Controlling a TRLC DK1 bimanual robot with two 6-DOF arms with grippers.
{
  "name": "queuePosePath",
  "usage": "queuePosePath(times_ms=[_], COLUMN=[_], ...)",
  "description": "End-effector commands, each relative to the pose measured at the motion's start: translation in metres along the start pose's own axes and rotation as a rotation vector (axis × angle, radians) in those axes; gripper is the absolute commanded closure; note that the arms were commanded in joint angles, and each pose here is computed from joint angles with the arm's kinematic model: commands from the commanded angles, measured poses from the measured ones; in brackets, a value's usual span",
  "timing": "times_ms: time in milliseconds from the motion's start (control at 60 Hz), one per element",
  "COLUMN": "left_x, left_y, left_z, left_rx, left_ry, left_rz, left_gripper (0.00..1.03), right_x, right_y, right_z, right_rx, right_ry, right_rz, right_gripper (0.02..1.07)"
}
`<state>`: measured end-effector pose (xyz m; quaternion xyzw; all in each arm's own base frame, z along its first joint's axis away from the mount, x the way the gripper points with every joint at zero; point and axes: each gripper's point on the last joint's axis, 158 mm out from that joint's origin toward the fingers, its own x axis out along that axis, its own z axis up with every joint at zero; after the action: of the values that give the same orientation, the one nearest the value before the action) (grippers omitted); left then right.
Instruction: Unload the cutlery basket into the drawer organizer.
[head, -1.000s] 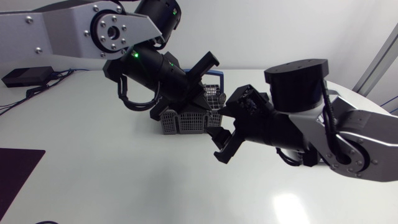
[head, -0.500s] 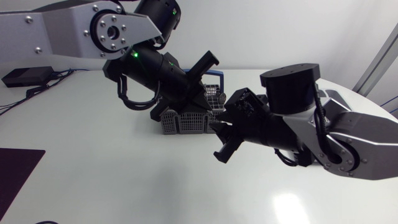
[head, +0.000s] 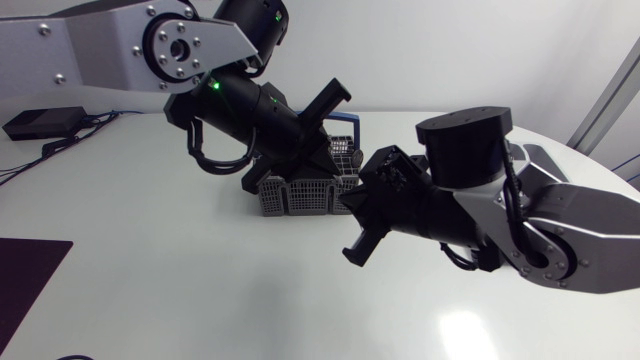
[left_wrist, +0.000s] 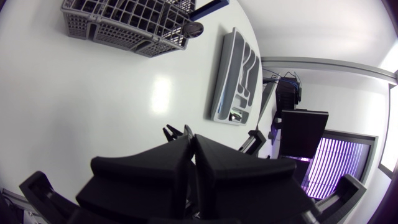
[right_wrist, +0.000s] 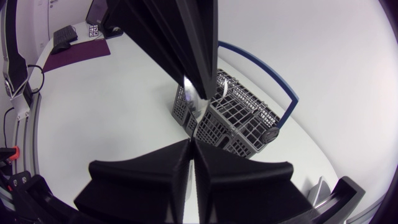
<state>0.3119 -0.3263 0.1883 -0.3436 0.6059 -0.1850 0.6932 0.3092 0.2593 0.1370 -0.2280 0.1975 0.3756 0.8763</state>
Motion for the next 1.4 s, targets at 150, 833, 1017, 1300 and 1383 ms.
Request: queuePosePath(times_ms=[150,833,1017,1300,1383], left_x=[-0.016,-0.027,-0.020,-0.005,-0.001], left_y=[-0.014,0.031,0.042,0.055,0.057], left_z=[0.003,0.064,0.077,0.099,0.103], left_rx=[-0.023,-0.058,-0.028,0.022,0.032], left_ry=[0.000,-0.159,-0.189,-0.235,-0.245], left_rz=[-0.054,0.127,0.198,0.290,0.302], left_gripper=[0.44,0.16,0.16,0.15,0.15], right_x=[0.003,-0.040,-0.062,-0.086,-0.093], right_y=[0.002,-0.052,-0.074,-0.102,-0.115], right_z=[-0.017,-0.043,-0.063,-0.119,-0.139], right_rx=[-0.014,0.014,-0.101,-0.277,-0.317], right_ry=[0.035,0.057,0.101,0.235,0.278], right_rz=[0.004,-0.053,-0.062,-0.024,-0.018], right_gripper=[1.01,1.01,1.01,1.01,1.01])
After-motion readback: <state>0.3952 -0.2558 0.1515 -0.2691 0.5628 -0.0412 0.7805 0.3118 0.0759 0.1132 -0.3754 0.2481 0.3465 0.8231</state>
